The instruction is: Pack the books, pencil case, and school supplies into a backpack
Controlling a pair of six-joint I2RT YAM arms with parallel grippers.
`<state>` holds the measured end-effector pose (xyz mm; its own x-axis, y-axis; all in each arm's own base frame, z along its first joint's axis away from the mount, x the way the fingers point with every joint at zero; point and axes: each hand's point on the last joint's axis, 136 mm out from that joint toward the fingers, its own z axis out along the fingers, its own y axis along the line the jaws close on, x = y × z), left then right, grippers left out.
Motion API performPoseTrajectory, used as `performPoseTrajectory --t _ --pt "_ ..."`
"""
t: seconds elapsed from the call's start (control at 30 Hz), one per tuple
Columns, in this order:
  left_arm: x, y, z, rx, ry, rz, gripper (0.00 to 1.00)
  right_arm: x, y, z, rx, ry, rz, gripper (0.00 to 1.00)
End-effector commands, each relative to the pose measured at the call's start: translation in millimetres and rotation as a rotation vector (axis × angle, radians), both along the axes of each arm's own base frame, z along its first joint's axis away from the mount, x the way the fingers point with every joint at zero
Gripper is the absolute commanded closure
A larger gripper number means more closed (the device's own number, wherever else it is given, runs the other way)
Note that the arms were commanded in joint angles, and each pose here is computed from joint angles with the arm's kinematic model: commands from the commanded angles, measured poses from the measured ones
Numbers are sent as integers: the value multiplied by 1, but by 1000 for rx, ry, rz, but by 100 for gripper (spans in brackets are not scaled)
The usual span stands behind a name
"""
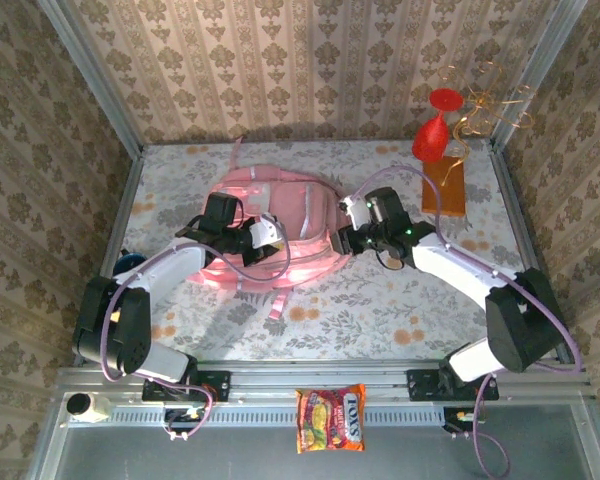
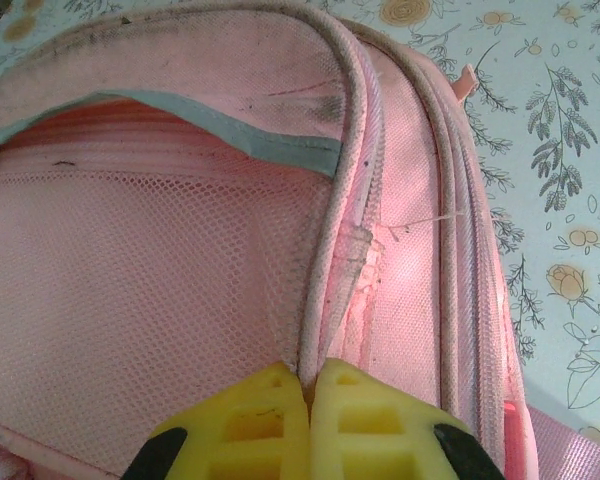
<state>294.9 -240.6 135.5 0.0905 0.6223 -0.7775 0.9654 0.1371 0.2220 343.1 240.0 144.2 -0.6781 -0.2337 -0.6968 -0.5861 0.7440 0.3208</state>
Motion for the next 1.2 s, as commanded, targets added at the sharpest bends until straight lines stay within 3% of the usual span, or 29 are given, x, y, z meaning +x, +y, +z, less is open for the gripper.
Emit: performPoseTrajectory --t 0.0,0.43,0.53,0.67,0.77,0.97,1.07,1.17 --pt "-1 2 12 -24 -15 1 100 6 13 4 32 -22 85 66" --pt "0 3 12 -22 -17 1 100 18 22 -18 67 13 164 60" --pt "2 4 12 -22 -18 7 100 13 24 -24 92 28 189 68" --pt "4 6 10 -18 -15 22 100 10 22 -22 124 5 176 88" --pt "6 8 10 -15 -16 29 100 10 19 -16 134 -25 151 97" --pt "10 13 12 -9 -26 50 99 8 14 -5 154 -53 94 100" --pt "5 6 26 -41 -57 37 63 0 17 2 151 -68 86 100" --pt "-10 -12 48 -93 -120 0 36 -7 22 8 157 -72 85 100"
